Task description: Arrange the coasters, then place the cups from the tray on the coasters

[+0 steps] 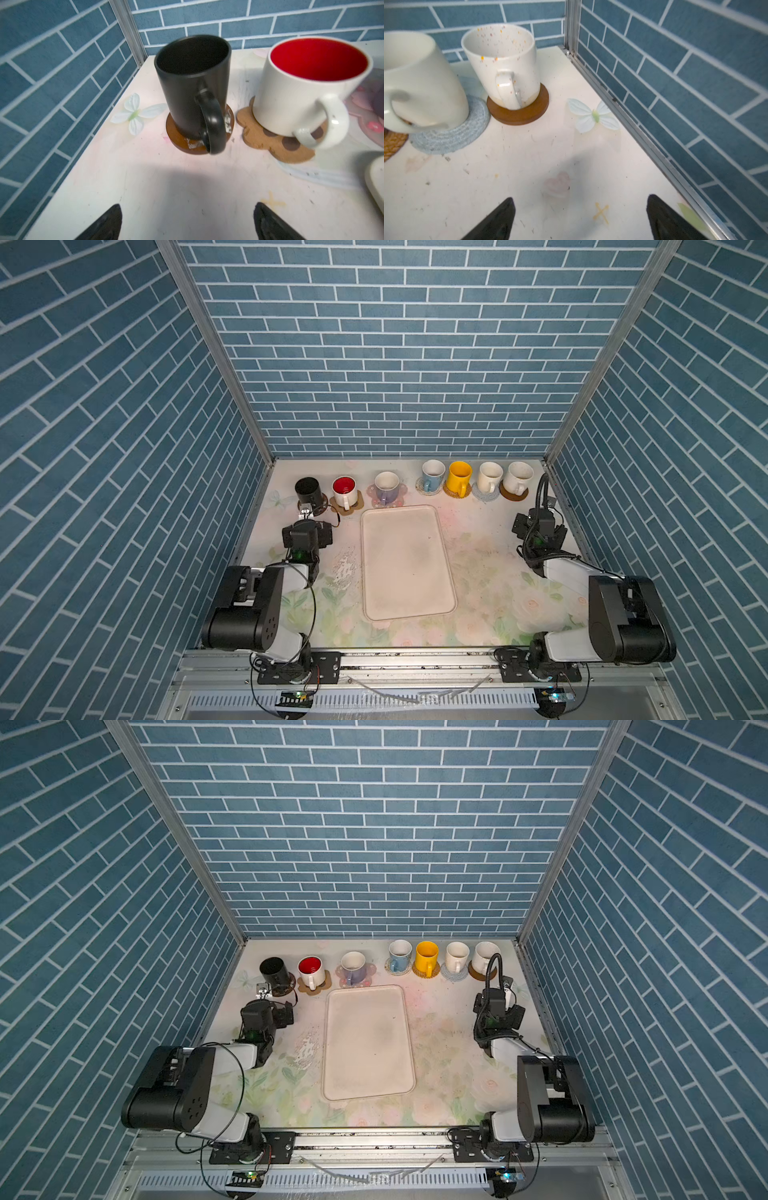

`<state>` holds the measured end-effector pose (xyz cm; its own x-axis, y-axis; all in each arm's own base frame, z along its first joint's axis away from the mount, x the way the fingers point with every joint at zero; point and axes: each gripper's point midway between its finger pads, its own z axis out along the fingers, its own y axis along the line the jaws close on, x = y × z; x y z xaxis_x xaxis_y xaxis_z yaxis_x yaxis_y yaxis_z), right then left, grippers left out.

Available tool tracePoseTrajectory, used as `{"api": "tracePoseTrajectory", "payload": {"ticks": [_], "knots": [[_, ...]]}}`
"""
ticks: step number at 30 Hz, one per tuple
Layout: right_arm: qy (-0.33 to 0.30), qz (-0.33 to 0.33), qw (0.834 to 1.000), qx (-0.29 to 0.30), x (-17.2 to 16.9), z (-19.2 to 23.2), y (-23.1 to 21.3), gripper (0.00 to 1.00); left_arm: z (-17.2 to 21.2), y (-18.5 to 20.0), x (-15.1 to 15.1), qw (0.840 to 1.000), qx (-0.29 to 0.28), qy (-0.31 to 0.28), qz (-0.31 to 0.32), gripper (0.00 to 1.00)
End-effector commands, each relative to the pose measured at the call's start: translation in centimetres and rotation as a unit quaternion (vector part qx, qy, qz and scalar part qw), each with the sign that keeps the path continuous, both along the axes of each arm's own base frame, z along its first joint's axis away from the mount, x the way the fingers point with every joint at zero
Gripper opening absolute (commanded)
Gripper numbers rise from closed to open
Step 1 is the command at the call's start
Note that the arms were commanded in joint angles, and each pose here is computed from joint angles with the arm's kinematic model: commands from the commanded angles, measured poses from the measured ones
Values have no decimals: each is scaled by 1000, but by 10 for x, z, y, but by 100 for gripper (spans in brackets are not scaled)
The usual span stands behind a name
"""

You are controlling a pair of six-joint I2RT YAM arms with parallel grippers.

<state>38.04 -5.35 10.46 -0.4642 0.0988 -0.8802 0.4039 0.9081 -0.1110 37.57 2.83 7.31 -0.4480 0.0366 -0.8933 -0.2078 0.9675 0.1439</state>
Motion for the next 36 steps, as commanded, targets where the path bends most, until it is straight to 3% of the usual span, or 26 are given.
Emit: {"api": "tracePoseTrajectory", "payload": {"ticks": [1, 7, 16, 22, 27, 34, 36], "knots": [[-30, 18, 999, -30, 1, 8, 1, 98, 26, 1, 8, 998, 15, -62, 4, 99], [-156, 0, 987, -48, -30, 22, -6, 95, 27, -3, 8, 997, 25, -67, 1, 99], [-201, 23, 978, -45, -45, 24, 1, 94, 26, -2, 11, 998, 24, -59, 6, 99], [-195, 59, 978, -51, -42, 22, 12, 92, 26, -2, 11, 998, 24, -60, 7, 99], [-161, 199, 963, -83, -28, 9, 65, 88, 26, -4, 11, 998, 25, -61, -2, 99], [-156, 204, 965, -48, -20, 0, 59, 93, 25, -6, 12, 998, 24, -58, -6, 99], [-132, 187, 973, -36, -14, -5, 51, 94, 25, -6, 12, 998, 24, -56, -7, 99]]}}
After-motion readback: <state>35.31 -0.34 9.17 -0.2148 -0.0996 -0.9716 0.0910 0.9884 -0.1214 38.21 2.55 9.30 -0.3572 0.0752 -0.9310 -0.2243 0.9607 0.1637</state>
